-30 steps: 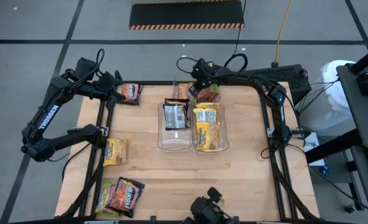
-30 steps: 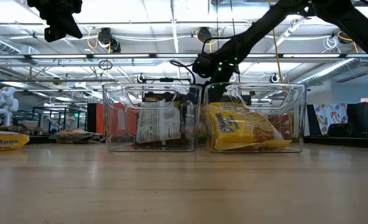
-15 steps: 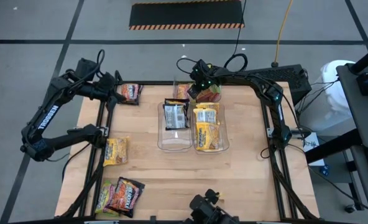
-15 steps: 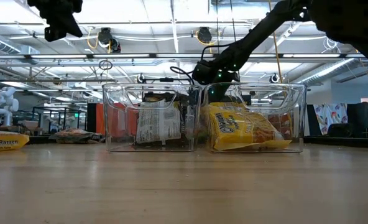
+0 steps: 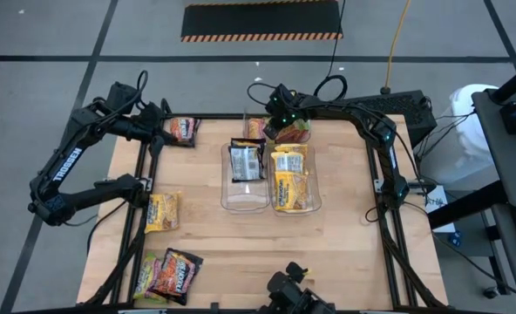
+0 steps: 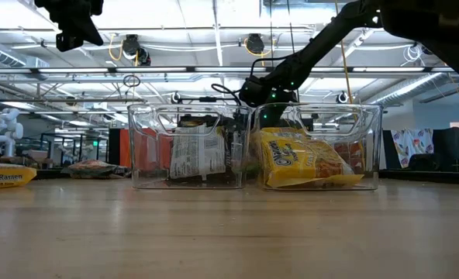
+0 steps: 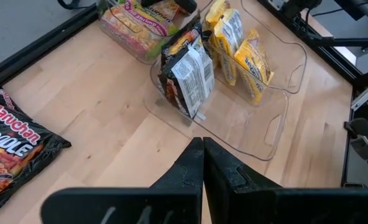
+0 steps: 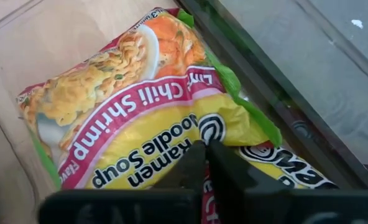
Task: Sort Maruchan noodles
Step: Put the green noodle pack into the top transparent bin
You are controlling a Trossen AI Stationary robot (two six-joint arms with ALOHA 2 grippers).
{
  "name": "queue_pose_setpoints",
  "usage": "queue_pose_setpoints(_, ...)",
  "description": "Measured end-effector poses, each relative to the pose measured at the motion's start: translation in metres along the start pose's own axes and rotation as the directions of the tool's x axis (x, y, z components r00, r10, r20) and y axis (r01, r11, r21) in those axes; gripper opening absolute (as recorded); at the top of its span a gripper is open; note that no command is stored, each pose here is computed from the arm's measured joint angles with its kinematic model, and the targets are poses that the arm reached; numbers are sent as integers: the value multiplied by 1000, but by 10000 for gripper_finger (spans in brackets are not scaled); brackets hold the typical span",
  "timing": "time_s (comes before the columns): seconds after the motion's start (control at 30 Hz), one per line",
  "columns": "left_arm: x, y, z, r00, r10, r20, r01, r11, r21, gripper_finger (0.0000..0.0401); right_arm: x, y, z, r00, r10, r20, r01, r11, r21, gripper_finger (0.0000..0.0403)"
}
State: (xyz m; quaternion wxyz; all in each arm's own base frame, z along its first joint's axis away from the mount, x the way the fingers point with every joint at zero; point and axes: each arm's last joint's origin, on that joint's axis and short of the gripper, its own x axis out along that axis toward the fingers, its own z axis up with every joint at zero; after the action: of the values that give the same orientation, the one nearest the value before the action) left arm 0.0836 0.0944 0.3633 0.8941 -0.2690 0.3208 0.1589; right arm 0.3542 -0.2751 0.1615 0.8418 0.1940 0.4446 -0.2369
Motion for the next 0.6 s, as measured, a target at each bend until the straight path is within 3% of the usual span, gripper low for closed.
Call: queue_pose_setpoints(0.6, 0, 0, 0, 1000, 0, 1, 0, 1000, -18, 3, -22, 2, 12, 996, 9, 83, -7, 1000, -21, 0)
